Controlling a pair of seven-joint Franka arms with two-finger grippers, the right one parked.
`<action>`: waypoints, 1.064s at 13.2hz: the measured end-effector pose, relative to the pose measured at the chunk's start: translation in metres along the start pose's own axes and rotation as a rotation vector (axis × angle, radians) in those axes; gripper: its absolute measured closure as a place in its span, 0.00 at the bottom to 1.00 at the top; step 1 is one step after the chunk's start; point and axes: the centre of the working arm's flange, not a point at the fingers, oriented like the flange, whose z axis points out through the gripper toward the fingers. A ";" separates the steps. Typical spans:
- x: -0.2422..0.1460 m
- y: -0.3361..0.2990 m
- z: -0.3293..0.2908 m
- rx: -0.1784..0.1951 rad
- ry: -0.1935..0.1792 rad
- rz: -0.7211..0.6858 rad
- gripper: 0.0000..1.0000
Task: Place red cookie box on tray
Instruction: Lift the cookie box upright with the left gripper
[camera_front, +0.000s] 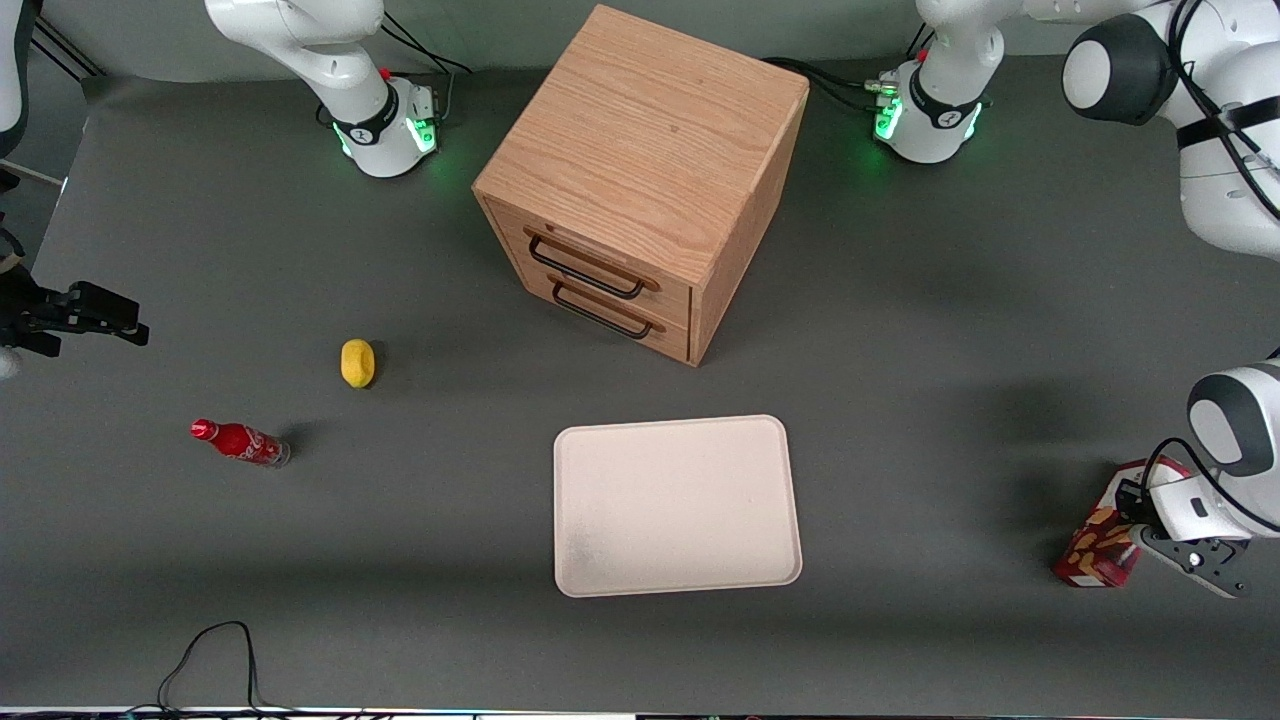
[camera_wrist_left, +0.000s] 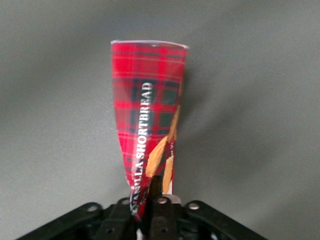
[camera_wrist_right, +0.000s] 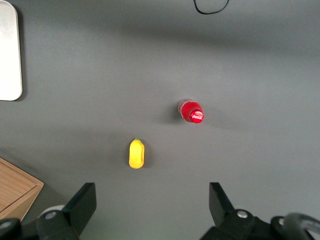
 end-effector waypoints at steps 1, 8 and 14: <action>0.001 0.000 -0.002 -0.008 -0.007 0.000 0.96; 0.006 -0.003 -0.102 -0.067 -0.072 -0.076 0.96; -0.025 0.000 -0.210 -0.063 -0.101 -0.361 0.96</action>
